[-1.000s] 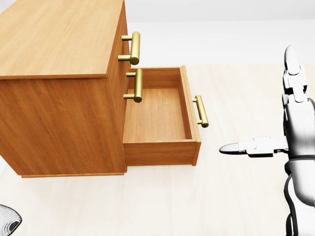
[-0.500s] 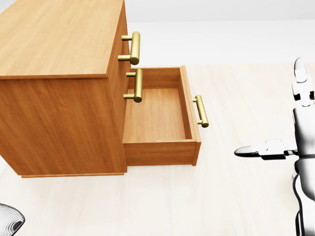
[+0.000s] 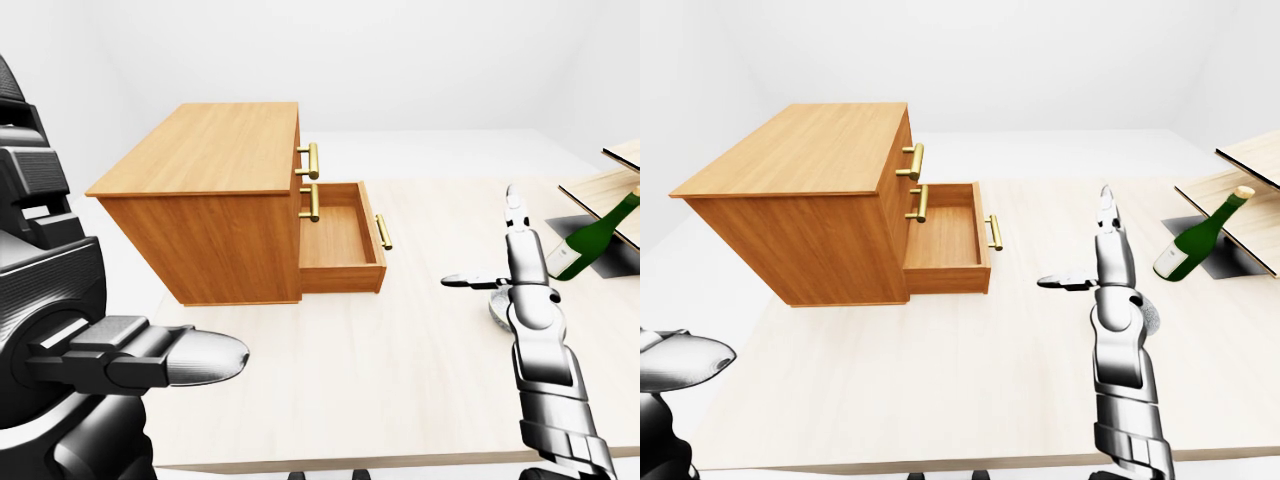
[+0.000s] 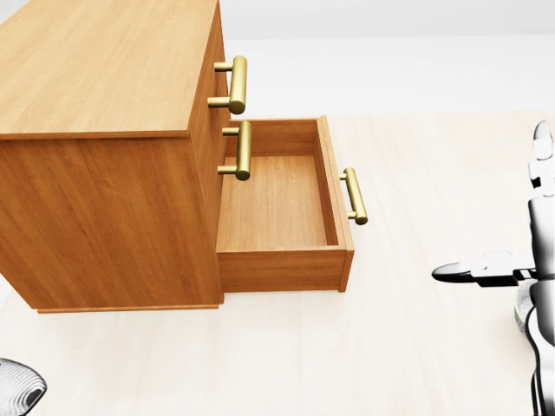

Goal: Put the bowl on top of the cabinet.

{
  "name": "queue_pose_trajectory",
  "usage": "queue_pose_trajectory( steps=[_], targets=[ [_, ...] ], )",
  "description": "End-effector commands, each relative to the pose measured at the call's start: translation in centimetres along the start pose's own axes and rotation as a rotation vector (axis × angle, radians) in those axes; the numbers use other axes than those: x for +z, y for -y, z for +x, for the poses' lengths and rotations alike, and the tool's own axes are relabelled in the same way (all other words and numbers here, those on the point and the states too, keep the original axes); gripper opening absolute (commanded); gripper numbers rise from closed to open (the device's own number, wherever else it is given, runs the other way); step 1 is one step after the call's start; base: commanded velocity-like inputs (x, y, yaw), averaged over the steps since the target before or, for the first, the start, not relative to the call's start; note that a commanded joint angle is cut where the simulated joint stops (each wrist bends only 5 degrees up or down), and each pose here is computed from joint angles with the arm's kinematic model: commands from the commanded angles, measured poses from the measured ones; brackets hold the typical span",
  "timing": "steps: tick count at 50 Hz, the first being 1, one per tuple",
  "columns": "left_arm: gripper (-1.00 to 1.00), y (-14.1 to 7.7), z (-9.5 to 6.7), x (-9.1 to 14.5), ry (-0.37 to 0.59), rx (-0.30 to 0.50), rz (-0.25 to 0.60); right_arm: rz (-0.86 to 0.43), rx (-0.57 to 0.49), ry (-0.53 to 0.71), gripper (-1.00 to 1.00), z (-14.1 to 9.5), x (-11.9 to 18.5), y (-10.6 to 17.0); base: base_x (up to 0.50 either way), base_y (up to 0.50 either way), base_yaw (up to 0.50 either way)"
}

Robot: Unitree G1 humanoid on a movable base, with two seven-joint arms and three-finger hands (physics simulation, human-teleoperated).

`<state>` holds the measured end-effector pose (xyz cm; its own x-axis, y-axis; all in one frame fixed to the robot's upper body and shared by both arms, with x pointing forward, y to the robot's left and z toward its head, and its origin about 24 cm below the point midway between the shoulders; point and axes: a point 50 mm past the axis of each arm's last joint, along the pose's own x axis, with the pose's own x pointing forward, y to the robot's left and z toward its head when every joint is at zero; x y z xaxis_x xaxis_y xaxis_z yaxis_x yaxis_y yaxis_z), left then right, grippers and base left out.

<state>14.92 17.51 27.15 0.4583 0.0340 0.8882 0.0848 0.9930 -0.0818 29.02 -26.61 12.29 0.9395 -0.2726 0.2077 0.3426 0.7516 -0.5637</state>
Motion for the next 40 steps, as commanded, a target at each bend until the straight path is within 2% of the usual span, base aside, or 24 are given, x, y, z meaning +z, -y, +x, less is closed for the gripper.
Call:
queue_pose_trajectory(
  steps=[1, 40],
  targets=[
    [1.0, 0.0, 0.0, 0.0, 0.002, -0.004, 0.007, -0.025, -0.007, -0.028, 1.0, 0.2, -0.7, 0.2, 0.0, 0.0, 0.0],
    [1.0, 0.1, -0.1, -0.1, 0.0, -0.009, 0.019, -0.08, -0.06, -0.135, 1.0, 1.8, -3.0, 0.8, 0.0, 0.0, 0.0]
  ],
)
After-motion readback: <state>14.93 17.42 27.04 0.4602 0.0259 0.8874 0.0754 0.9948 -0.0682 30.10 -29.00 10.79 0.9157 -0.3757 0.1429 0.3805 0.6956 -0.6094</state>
